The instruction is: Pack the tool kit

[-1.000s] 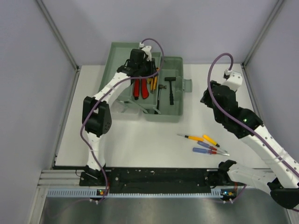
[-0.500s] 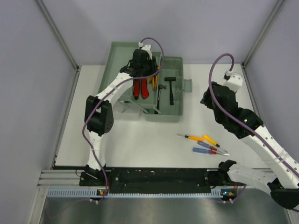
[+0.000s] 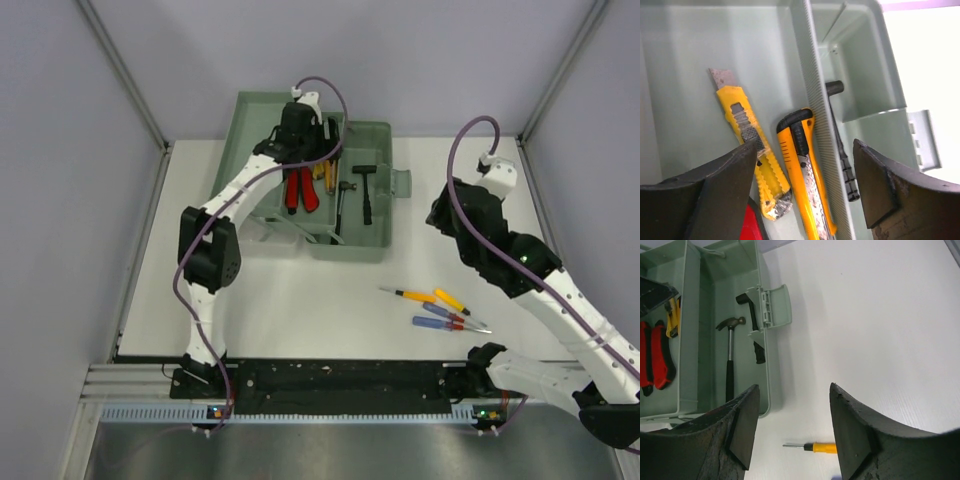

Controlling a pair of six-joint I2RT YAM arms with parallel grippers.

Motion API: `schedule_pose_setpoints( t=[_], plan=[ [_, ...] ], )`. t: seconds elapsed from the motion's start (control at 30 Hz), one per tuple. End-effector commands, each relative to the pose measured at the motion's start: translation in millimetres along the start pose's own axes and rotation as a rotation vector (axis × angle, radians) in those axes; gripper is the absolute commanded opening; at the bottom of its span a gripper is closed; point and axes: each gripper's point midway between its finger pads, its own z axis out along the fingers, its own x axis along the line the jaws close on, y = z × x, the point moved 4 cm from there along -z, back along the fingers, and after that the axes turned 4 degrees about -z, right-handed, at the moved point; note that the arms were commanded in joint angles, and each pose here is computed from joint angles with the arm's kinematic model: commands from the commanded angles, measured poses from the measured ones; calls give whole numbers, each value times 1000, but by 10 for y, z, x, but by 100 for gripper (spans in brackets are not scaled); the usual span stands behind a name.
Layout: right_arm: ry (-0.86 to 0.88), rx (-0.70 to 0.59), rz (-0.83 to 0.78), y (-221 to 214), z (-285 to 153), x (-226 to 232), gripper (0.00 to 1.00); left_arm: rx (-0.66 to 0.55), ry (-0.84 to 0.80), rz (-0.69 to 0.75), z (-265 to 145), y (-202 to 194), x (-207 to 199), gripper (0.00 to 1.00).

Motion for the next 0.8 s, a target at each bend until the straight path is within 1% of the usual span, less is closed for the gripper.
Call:
schedule_pose_setpoints(
  t=[0.0,0.17,0.27,0.37,0.43,0.5,0.53,0.6,0.63,0.67,0.77],
  plan=[
    [4,59,21,-172,7,-35,58,-258,-141,21,-797,980,-413,83],
    [18,184,61,-525,-7,-55,61,-344,-225,50,-1337,1275,-583,98],
    [12,270,78,-752,-36,-105,64,-375,-255,33,-1558,1324,-527,99],
    [-10,342,95,-940,-56,-179,66,-385,-254,-63,-1782,1405,-371,99],
    [-28,388,118,-1064,-56,-236,67,-352,-282,-165,-1911,1418,-219,99],
    [-49,432,153,-1175,-47,-297,68,-304,-385,-247,-2051,1393,-74,99],
    [-69,460,176,-1258,-37,-346,68,-307,-416,-296,-2180,1430,80,99],
    [-110,489,231,-1362,-16,-428,68,-276,-498,-312,-2351,1371,221,99],
    [-131,504,257,-1414,1,-471,67,-280,-489,-298,-2432,1364,272,99],
    [-158,517,284,-1467,23,-512,67,-291,-435,-288,-2490,1363,416,99],
    [-224,556,355,-1583,85,-607,66,-325,-241,-185,-2654,1303,588,99]
  ],
)
